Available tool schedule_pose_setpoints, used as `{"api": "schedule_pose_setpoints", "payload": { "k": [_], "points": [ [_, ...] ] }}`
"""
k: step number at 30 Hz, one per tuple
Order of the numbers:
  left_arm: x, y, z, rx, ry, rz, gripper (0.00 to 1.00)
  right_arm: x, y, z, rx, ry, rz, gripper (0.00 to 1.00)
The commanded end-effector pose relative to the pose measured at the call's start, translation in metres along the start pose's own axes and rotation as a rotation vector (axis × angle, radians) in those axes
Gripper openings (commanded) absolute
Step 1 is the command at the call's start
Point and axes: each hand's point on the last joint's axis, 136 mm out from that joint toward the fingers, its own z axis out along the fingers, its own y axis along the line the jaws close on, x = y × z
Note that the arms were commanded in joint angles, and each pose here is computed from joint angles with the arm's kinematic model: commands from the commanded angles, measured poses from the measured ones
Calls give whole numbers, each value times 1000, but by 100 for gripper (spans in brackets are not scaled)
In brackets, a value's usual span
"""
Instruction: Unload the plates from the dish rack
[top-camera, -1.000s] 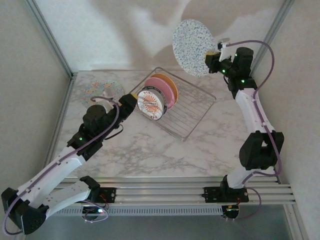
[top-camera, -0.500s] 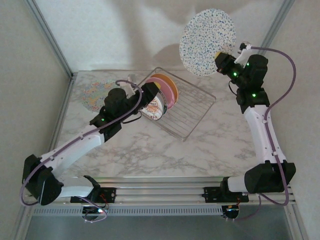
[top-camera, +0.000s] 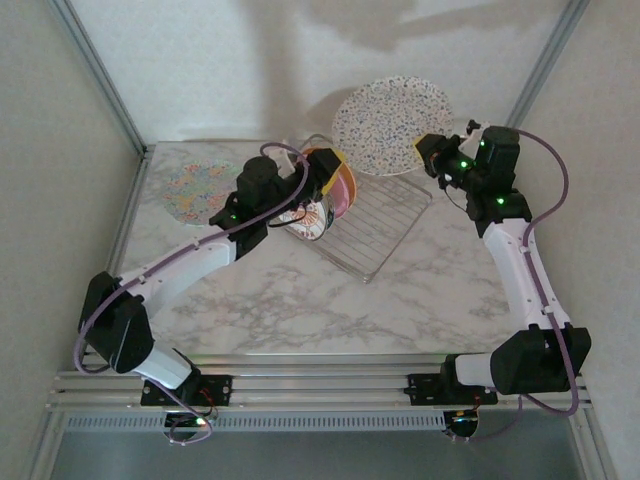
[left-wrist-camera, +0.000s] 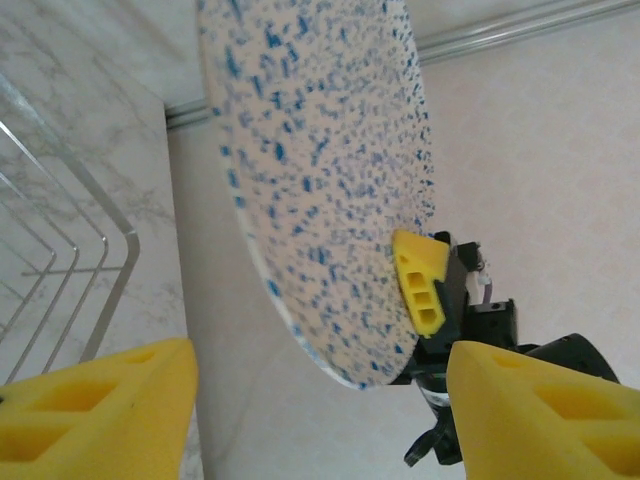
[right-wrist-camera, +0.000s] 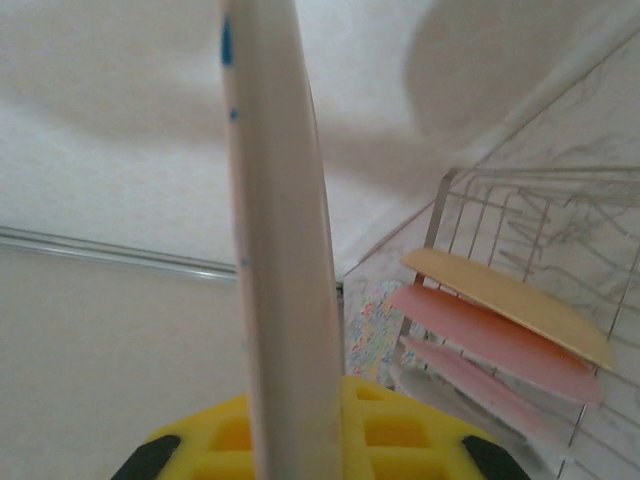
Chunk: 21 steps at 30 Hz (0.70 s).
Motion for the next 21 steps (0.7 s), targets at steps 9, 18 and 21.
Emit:
{"api": "schedule_pose_setpoints", "payload": {
  "k": [9, 18, 21],
  "points": [
    [11, 6, 18, -31, 55, -41, 64, 30, 32, 3, -91, 166, 40, 0],
    [12, 10, 23, -42, 54, -56, 27, 46, 24, 8, -72, 201, 50, 0],
    [13, 11, 22, -44, 53, -61, 7, 47, 23, 7, -70, 202, 43, 0]
  ]
}}
